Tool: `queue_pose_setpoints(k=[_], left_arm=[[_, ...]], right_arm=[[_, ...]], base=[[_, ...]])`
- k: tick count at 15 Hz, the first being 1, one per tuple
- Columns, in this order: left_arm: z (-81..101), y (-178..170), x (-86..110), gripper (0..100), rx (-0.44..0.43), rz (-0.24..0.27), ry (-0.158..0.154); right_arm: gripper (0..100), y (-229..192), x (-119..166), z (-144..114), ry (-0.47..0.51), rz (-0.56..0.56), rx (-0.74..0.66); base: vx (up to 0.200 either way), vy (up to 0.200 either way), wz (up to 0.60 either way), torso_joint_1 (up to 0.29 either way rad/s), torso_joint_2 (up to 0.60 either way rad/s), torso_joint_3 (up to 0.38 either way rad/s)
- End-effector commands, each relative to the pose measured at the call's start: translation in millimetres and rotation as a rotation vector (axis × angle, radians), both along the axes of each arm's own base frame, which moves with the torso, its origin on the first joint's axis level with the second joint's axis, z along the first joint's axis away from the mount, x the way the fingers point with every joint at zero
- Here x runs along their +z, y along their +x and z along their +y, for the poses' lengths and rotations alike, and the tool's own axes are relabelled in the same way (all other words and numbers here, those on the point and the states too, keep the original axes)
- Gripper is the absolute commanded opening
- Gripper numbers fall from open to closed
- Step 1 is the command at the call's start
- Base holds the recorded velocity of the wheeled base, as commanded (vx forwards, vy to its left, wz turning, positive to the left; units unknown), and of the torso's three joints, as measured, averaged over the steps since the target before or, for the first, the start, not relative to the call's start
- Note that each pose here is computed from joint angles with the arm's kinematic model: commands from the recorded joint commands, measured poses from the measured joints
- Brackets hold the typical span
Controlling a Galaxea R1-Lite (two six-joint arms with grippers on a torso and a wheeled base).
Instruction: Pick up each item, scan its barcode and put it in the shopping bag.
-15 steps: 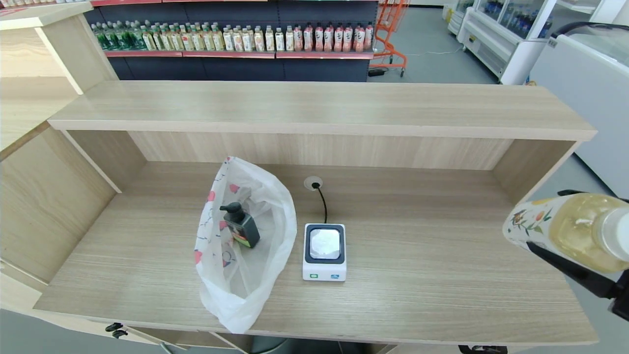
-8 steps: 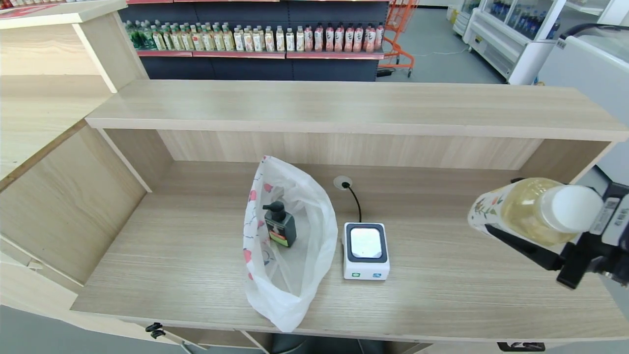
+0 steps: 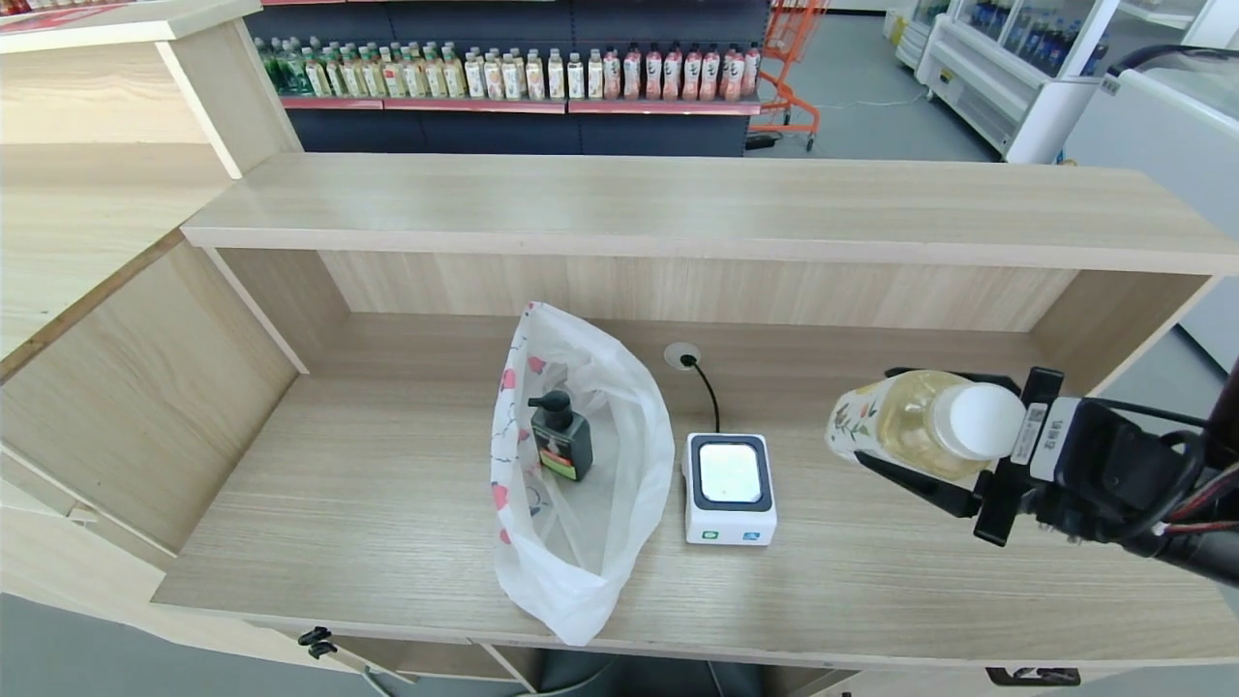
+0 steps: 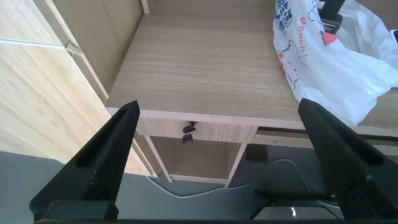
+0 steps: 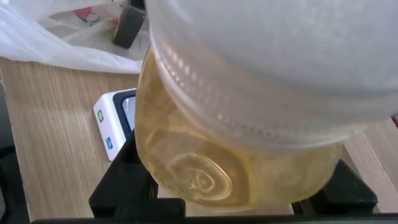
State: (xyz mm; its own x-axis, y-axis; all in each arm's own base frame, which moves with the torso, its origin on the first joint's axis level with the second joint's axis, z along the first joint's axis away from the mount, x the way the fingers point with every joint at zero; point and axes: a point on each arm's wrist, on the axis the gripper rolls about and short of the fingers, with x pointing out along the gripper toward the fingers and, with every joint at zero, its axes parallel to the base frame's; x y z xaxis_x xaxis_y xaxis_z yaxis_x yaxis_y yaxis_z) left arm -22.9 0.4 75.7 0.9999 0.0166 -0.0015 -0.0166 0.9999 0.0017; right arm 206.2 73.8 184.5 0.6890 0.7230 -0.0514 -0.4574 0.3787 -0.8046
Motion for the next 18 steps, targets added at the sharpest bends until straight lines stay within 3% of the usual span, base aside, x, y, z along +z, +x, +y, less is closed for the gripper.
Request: queue_pose_setpoints(k=[1, 5, 9, 18], left_arm=[[0.0, 0, -0.1, 100, 0.0, 0.0, 0.0], [0.0, 0, -0.1, 100, 0.0, 0.0, 0.0], [0.0, 0, -0.1, 100, 0.0, 0.0, 0.0], [0.0, 0, -0.1, 100, 0.0, 0.0, 0.0]], right_arm=[[0, 14, -11, 5, -0.018, 0.039, 0.017], [0, 19, -23, 18, -0.073, 0.038, 0.07], [0, 36, -38, 25, -0.102, -0.039, 0.14], [0, 60, -67, 22, -0.083, -0.091, 0.265]], base=[[0.0, 0.0, 0.0, 0.0, 0.0, 0.0], [0.0, 0.0, 0.0, 0.0, 0.0, 0.0], [0.0, 0.0, 0.0, 0.0, 0.0, 0.0], [0.0, 0.0, 0.0, 0.0, 0.0, 0.0]])
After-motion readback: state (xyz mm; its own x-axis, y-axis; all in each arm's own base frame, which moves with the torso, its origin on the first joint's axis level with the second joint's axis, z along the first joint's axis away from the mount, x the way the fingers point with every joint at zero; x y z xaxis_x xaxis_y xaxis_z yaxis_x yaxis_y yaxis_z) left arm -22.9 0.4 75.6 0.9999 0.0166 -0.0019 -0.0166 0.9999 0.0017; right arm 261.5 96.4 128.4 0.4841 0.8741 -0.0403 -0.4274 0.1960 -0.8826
